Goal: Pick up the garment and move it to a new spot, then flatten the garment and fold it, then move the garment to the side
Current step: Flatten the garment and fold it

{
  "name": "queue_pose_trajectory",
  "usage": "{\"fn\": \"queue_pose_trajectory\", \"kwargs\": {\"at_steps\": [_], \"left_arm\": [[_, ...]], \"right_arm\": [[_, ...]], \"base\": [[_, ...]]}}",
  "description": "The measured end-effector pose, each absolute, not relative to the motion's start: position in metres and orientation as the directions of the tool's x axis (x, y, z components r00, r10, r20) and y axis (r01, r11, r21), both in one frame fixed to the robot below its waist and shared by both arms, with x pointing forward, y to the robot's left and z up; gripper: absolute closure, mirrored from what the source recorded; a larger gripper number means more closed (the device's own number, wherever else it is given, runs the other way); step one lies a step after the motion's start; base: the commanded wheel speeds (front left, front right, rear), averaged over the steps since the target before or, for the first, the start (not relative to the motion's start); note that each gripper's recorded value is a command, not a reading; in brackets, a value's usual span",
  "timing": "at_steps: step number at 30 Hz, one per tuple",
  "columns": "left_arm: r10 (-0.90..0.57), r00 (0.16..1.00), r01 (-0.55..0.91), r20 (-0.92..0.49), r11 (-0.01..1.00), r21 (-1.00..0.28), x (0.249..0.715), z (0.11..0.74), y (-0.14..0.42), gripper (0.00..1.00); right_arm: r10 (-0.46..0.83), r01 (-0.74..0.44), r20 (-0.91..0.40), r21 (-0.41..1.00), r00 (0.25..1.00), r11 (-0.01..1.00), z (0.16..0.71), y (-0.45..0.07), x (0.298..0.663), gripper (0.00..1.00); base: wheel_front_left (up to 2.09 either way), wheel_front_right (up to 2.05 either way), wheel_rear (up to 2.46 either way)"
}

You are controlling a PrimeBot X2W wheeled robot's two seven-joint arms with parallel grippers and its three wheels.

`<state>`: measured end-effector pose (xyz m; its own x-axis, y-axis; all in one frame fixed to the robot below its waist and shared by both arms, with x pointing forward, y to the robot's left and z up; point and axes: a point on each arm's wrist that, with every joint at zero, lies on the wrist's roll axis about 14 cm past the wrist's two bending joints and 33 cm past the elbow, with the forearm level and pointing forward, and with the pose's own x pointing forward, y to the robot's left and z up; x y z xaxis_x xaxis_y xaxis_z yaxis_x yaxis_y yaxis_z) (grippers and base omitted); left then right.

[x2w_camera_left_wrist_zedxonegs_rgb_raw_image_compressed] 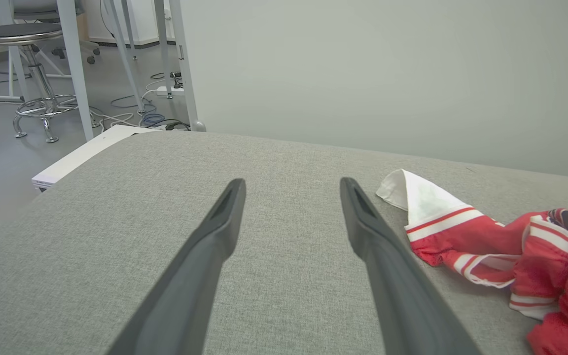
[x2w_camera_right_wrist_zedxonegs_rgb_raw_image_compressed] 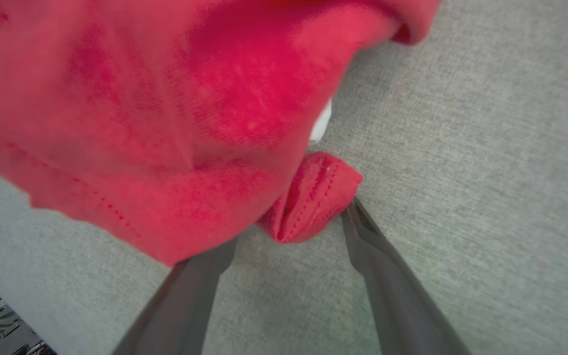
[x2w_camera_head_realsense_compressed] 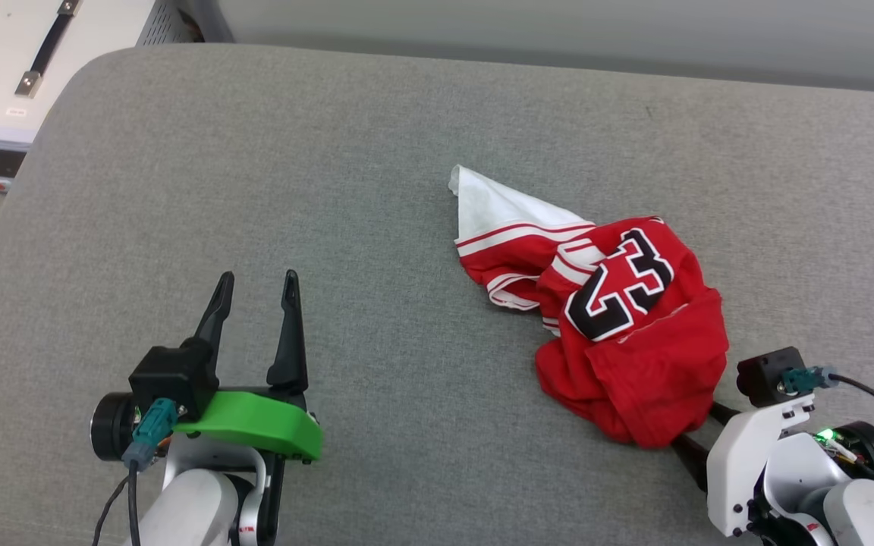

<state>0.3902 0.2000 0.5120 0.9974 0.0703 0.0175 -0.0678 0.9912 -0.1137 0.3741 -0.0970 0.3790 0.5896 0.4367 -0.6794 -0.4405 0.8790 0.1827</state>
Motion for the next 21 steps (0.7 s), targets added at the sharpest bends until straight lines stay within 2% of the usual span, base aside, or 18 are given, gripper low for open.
{"fn": "queue_pose_trajectory", "kwargs": {"at_steps": [5,6,7,8,12,17,21], "left_arm": [[0.092,0.996,-0.093,-0.007,0.99,-0.103,0.392,0.502,0.207,0.0],[0.092,0.996,-0.093,-0.01,0.99,-0.103,0.392,0.501,0.208,0.0],[0.093,0.996,-0.093,-0.008,0.99,-0.103,0.392,0.501,0.208,0.0],[0.092,0.996,-0.092,-0.007,0.99,-0.104,0.392,0.501,0.208,0.0],[0.093,0.996,-0.093,-0.005,0.99,-0.104,0.391,0.502,0.208,0.0],[0.088,0.996,-0.086,0.014,0.991,-0.105,0.391,0.508,0.206,0.0],[0.074,0.997,-0.071,0.031,0.992,-0.107,0.391,0.514,0.202,0.0]], "right_arm": [[0.449,-0.461,-0.737,0.21,0.505,0.862,0.361,-0.093,0.37,0.0],[0.453,-0.467,-0.743,0.213,0.492,0.858,0.36,-0.092,0.37,0.52],[0.455,-0.469,-0.745,0.216,0.488,0.856,0.359,-0.091,0.37,0.94],[0.457,-0.469,-0.745,0.219,0.486,0.856,0.36,-0.091,0.37,1.0],[0.446,-0.457,-0.731,0.205,0.516,0.865,0.367,-0.097,0.377,1.0],[0.391,-0.391,-0.665,0.159,0.636,0.906,0.392,-0.122,0.401,1.0],[0.273,-0.284,-0.619,0.084,0.737,0.955,0.416,-0.17,0.421,1.0]], "base": [[0.0,0.0,0.0],[0.0,0.0,0.0],[0.0,0.0,0.0],[0.0,0.0,0.0],[0.0,0.0,0.0],[0.0,0.0,0.0],[0.0,0.0,0.0]]}}
